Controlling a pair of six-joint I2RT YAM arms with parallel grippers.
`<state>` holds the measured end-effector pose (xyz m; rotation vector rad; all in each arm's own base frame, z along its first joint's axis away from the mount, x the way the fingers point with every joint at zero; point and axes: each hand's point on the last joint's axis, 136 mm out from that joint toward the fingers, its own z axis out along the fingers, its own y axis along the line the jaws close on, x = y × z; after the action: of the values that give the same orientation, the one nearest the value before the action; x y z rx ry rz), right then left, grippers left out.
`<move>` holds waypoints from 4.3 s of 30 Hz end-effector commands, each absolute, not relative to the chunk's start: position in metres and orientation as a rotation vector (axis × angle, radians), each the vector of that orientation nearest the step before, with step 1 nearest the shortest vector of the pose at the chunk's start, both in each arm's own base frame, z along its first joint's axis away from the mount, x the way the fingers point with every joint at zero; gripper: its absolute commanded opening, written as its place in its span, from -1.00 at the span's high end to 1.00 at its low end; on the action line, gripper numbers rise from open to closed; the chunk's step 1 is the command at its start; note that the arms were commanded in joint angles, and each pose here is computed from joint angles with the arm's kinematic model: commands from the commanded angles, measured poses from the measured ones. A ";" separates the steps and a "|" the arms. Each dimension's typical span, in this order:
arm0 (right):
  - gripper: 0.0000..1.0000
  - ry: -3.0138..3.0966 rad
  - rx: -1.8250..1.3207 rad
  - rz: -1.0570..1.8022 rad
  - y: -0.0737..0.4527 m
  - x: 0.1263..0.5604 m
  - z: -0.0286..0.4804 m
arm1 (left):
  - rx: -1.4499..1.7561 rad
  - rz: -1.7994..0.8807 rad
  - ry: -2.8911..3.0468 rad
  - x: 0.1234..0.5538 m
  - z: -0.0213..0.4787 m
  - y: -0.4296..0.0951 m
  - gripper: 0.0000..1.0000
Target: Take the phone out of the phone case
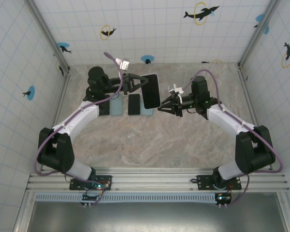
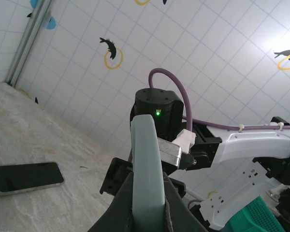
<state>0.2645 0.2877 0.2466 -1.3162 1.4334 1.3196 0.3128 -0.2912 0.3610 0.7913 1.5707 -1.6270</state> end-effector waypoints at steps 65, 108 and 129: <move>0.47 1.213 -1.254 1.071 0.302 0.273 0.313 | 0.811 -1.702 1.602 0.298 0.381 -0.299 1.00; 0.74 1.426 -0.147 1.917 0.270 0.273 0.337 | -0.126 -1.785 1.760 0.382 0.331 -0.298 0.55; 0.80 1.457 0.179 1.811 0.243 0.314 0.311 | -0.407 -1.597 1.887 0.375 0.302 -0.298 -0.18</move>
<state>0.3090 0.2574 0.2932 0.1332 1.5604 1.8412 0.3849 -0.3037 0.2957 -0.3566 1.9069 -1.6458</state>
